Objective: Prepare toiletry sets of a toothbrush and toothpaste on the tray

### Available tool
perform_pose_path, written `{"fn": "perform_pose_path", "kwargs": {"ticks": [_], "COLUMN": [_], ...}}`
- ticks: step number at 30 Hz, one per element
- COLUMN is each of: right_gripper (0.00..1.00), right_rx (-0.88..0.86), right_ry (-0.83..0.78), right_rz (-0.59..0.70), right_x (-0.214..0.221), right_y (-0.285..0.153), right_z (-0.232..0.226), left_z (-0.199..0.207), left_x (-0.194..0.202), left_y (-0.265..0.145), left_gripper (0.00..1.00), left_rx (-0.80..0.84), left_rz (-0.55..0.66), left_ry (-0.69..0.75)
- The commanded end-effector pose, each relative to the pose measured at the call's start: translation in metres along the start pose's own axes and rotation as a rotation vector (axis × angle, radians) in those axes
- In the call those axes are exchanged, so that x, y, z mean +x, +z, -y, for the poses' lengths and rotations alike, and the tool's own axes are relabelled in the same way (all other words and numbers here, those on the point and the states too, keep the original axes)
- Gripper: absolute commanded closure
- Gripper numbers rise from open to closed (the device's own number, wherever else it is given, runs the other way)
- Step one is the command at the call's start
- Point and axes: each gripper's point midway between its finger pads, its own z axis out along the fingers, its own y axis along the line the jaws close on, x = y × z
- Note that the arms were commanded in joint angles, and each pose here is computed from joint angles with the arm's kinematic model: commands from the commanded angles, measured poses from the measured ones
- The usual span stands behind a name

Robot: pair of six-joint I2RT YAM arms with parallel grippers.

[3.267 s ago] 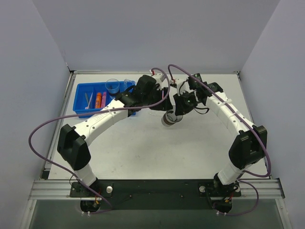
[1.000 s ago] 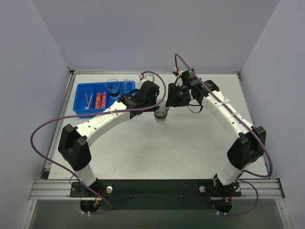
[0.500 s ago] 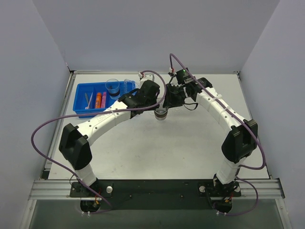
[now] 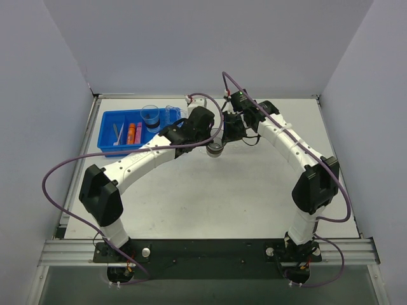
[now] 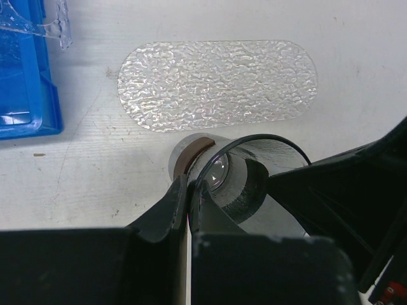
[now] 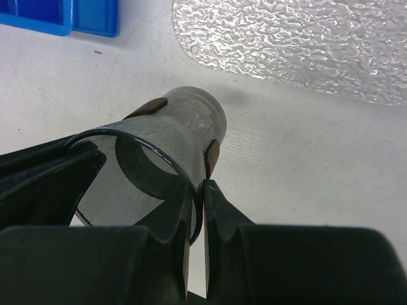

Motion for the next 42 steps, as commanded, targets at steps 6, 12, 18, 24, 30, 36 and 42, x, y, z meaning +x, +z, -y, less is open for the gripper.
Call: {"fn": "perform_pose_path", "kwargs": {"ticks": [6, 12, 18, 24, 30, 36, 42], "right_gripper": [1.0, 1.0, 1.0, 1.0, 1.0, 1.0, 1.0], "right_rx": [-0.03, -0.064, -0.105, -0.14, -0.133, -0.043, 0.025], "right_ry": [-0.058, -0.071, -0.129, -0.211, -0.275, -0.312, -0.355], "right_rz": [0.003, 0.006, 0.008, 0.024, 0.013, -0.027, -0.052], "right_x": [-0.007, -0.009, -0.011, -0.018, -0.023, -0.026, -0.03], "right_y": [-0.011, -0.014, -0.017, -0.021, -0.015, -0.003, 0.009], "right_z": [-0.002, 0.011, 0.034, 0.063, 0.102, 0.142, 0.163], "left_z": [0.042, 0.045, 0.029, -0.004, -0.043, -0.102, -0.139], "left_x": [-0.046, -0.044, -0.039, -0.032, -0.033, -0.045, -0.068], "left_y": [-0.032, -0.043, -0.053, -0.064, -0.069, -0.073, -0.096], "left_gripper": [0.94, 0.3, 0.23, 0.2, 0.2, 0.17, 0.03], "left_rx": [0.224, 0.291, 0.275, 0.241, 0.209, 0.069, -0.109], "left_rz": [0.159, 0.174, 0.184, 0.2, 0.223, 0.188, 0.287], "left_ry": [-0.061, -0.031, -0.006, -0.013, -0.01, -0.003, 0.088]}}
